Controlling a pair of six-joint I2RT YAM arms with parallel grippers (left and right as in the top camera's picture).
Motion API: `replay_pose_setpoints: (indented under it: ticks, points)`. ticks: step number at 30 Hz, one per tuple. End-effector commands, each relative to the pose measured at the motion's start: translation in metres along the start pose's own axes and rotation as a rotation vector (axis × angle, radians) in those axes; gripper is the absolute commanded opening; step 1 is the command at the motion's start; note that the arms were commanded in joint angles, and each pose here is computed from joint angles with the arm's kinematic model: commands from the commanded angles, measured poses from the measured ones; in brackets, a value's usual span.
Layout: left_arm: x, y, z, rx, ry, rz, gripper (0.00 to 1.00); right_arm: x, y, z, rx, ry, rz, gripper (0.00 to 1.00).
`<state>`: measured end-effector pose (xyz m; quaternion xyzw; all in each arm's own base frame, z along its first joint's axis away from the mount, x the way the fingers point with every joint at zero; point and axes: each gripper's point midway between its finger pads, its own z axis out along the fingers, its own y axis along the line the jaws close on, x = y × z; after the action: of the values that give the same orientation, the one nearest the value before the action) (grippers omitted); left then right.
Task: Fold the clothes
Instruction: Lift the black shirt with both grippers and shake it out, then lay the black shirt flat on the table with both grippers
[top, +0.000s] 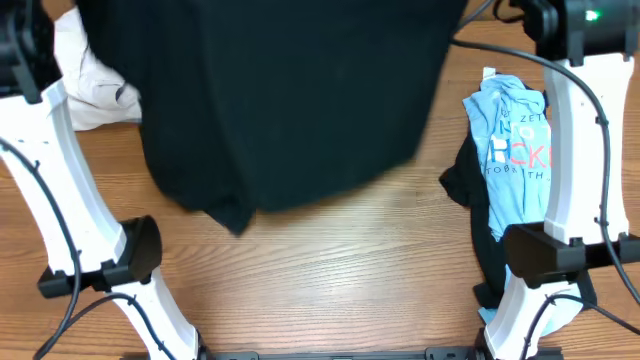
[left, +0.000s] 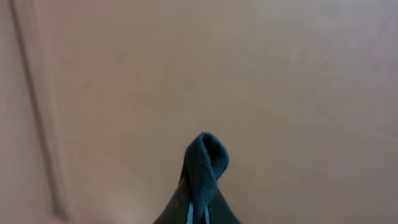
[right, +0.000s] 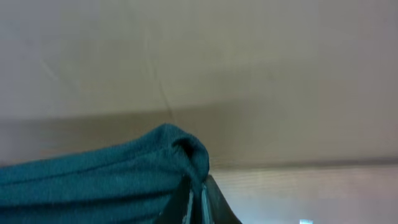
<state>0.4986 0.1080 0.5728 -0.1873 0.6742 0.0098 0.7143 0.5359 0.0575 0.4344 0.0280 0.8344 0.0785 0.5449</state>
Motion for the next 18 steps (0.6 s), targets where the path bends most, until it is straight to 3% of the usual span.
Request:
replay_pose_setpoints:
  ticks: [1,5,10,15,18]
  points:
    - [-0.054,-0.008,-0.024,0.037,-0.173,0.017,0.04,-0.057,-0.008,-0.045,0.048,-0.203,-0.018,0.04]
    - [-0.062,-0.015,-0.029,0.072,-0.201,0.044,0.04,-0.068,-0.008,-0.051,0.043,-0.244,-0.015,0.04]
    - [-0.024,-0.014,-0.01,0.078,-0.074,0.065,0.04,-0.038,-0.019,-0.023,0.056,-0.13,-0.009,0.04]
    - [0.053,-0.014,0.02,0.111,0.159,0.11,0.04,0.018,-0.041,0.021,0.077,0.07,0.005,0.04]
    - [0.124,-0.011,0.029,0.108,0.385,0.117,0.04,0.05,-0.058,0.039,0.109,0.18,0.019,0.04]
